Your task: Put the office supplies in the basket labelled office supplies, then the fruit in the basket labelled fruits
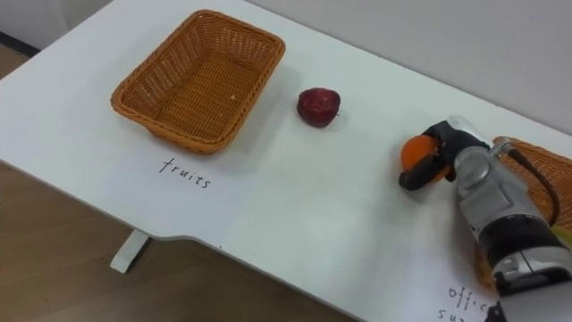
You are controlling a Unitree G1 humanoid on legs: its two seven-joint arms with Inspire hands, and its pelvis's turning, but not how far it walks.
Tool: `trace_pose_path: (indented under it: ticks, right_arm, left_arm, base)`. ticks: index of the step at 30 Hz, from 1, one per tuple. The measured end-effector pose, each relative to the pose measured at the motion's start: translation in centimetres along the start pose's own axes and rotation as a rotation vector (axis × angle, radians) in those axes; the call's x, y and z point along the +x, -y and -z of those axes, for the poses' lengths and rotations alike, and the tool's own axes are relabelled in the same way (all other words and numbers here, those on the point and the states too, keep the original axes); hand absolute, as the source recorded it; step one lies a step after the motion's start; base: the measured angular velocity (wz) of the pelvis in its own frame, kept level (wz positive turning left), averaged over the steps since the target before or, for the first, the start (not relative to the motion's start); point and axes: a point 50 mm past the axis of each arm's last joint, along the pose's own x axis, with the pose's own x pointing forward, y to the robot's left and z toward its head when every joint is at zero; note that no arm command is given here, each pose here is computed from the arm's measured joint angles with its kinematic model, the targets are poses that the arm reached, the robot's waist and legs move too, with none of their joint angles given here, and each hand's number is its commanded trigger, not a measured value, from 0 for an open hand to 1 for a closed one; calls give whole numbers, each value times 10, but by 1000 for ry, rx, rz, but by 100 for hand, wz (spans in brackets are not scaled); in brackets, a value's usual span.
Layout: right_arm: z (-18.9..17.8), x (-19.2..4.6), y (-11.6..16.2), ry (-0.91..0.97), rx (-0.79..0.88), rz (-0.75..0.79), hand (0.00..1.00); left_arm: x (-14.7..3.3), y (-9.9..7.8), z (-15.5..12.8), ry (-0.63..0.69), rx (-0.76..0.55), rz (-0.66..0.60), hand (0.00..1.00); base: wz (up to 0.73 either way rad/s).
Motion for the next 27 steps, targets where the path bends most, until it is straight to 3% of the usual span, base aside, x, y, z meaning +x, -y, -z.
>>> trace_pose_path:
  ticks: [7,12,20,27]
  right_arm:
    - [-6,-1,2,27,11,5,100]
    - [-32,-7,9,144,-9,22,100]
    - [-84,-32,25,388,-69,95,100]
    - [-101,-47,34,486,-60,125,100]
  left_arm:
    - [0,-1,-4,11,-1,-2,0]
    - [0,-3,-8,26,-4,-12,0]
    - [0,2,-12,30,-29,-26,0]
    - [-1,11,3,-18,-60,-7,0]
  base:
    - [-1]
    - [-11]
    - [-3]
    - [-6]
